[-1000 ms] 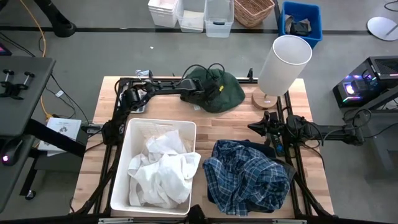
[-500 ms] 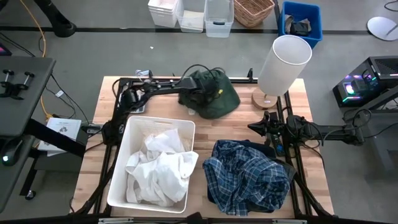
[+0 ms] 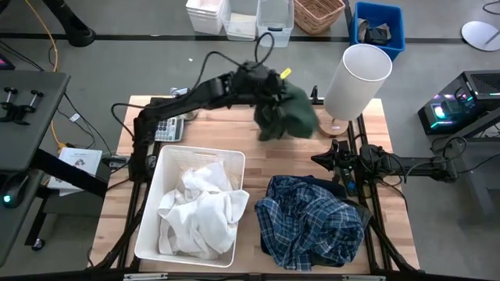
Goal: Sort clothes
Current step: Put the green cloth into the blue laundry bin
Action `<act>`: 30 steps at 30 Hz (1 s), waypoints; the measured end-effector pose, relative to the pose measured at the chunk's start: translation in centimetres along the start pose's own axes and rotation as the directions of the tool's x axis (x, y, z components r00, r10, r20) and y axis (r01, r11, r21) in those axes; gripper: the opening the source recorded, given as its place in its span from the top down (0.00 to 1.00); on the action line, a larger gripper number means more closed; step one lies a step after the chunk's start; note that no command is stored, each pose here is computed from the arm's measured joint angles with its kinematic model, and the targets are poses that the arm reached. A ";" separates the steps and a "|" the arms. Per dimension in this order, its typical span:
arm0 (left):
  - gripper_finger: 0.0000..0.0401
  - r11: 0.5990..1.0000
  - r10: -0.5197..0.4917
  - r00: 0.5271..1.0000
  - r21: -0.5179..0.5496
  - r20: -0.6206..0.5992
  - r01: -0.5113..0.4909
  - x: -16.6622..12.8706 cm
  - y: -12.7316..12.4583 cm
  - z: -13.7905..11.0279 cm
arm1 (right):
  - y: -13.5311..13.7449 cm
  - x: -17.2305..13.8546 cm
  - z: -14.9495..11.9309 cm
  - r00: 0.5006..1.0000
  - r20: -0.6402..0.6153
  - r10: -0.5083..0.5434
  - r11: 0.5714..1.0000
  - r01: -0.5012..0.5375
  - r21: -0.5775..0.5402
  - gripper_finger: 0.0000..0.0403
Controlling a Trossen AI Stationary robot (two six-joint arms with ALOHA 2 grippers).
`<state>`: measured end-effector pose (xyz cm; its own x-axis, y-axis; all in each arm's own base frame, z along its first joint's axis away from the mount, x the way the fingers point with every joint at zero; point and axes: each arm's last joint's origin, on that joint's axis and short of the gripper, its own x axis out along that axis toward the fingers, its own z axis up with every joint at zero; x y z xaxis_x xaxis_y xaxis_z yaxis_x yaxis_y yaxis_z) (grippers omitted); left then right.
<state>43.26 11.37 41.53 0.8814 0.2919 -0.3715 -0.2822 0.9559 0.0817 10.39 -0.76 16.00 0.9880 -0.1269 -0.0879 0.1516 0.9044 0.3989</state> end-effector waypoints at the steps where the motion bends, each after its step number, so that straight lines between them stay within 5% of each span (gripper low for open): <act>1: 1.00 0.999 -0.041 0.998 0.021 0.056 0.040 -1.1 -1.0 1.2 | 0.0 0.0 0.0 1.000 0.000 0.000 1.000 0.000 0.000 1.00; 3: 1.00 0.989 -0.144 0.976 0.054 0.164 0.137 -3.2 -3.5 3.2 | 0.0 0.0 0.0 1.000 0.000 0.000 1.000 0.000 0.000 1.00; 6: 1.00 0.938 -0.348 0.873 0.130 0.342 0.322 -7.1 -7.0 6.2 | 0.0 0.0 0.0 1.000 0.000 0.000 1.000 0.000 0.000 1.00; 12: 1.00 0.731 -0.668 0.499 0.362 0.552 0.578 -14.6 -11.9 9.7 | 0.0 0.0 0.0 1.000 0.000 0.001 1.000 -0.001 0.000 1.00; 15: 1.00 0.658 -0.724 0.376 0.416 0.579 0.627 -16.2 -13.1 10.2 | 0.0 0.0 0.0 1.000 0.000 0.000 1.000 0.000 0.000 1.00; 19: 1.00 0.619 -0.743 0.368 0.364 0.560 0.696 -15.5 -14.3 9.8 | 0.0 0.0 0.0 1.000 0.000 0.000 1.000 0.000 0.000 1.00; 24: 1.00 0.633 -0.704 0.389 0.277 0.594 0.723 -12.0 -15.9 8.9 | 0.0 0.0 0.0 1.000 0.000 0.000 1.000 0.000 0.000 1.00; 30: 1.00 0.600 -0.652 0.280 0.253 0.704 0.759 -8.5 -17.2 8.4 | 0.0 0.0 0.0 1.000 0.000 0.000 1.000 0.000 0.000 1.00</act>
<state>43.75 -7.31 51.03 0.6980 -0.5185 0.4939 0.5959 0.8031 0.0010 10.38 -0.77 16.00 0.9880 -0.1272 -0.0876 0.1518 0.9043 0.3990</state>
